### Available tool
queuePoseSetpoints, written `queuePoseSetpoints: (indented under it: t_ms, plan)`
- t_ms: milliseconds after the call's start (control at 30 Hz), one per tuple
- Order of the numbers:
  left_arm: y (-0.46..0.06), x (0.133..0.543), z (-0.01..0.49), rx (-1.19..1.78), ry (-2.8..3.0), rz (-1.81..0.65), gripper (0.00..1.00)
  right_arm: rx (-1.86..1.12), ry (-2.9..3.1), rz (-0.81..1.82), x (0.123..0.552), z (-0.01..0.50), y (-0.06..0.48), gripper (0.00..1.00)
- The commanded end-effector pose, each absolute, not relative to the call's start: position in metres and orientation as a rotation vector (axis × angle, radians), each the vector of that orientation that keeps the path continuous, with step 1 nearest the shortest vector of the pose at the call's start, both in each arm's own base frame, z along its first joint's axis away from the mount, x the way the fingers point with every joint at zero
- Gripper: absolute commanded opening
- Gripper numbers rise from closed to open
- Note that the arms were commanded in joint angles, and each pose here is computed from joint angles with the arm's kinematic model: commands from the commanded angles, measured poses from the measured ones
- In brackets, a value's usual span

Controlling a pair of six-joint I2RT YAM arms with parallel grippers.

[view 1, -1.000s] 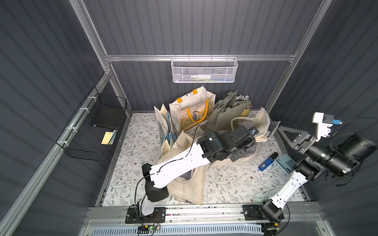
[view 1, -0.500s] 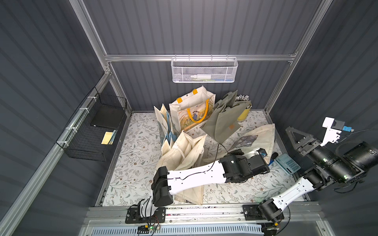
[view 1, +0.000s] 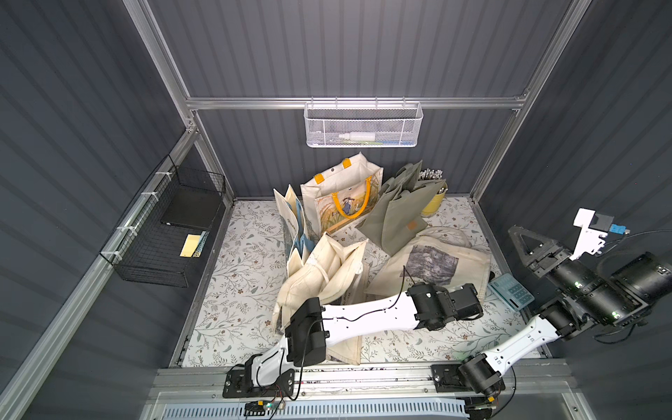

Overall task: Put away the canvas bag
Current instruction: Place the canvas bag at the center of the board.

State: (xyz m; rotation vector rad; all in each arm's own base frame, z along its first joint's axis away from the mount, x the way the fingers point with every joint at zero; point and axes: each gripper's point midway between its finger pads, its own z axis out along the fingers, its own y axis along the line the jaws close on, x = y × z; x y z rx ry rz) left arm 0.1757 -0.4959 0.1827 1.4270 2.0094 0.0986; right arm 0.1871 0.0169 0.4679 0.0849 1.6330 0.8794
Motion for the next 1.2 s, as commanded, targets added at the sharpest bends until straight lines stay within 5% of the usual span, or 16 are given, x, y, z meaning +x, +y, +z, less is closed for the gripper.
queuePoseSetpoints:
  t_ms: [0,167,367,533,767,967,1033,1167]
  plan:
    - [-0.457,0.172,0.194,1.410,2.095,0.146,0.00,0.196,1.723,0.745,0.198,0.447,-0.004,0.41]
    - [-0.441,0.180,0.196,1.338,2.076,0.195,0.00,0.187,1.726,0.771,0.198,0.442,0.000,0.41]
    - [-0.460,0.124,0.135,1.544,2.294,-0.048,0.00,0.187,1.728,0.783,0.198,0.436,0.002,0.41]
    - [-0.471,0.102,0.139,1.692,2.301,-0.198,0.01,0.175,1.732,0.774,0.199,0.436,0.001,0.41]
    - [-0.471,0.090,0.159,1.864,2.336,-0.549,0.47,0.163,1.736,0.799,0.199,0.429,0.005,0.41]
    - [-0.486,0.084,0.216,1.822,2.250,-0.917,0.56,0.139,1.747,0.841,0.200,0.428,0.012,0.41]
    - [-0.496,0.093,0.252,1.725,2.174,-1.073,0.73,0.139,1.748,0.844,0.200,0.427,0.012,0.41]
    - [-0.488,0.150,0.262,1.491,2.189,-0.889,0.84,0.136,1.747,0.842,0.199,0.426,0.013,0.41]
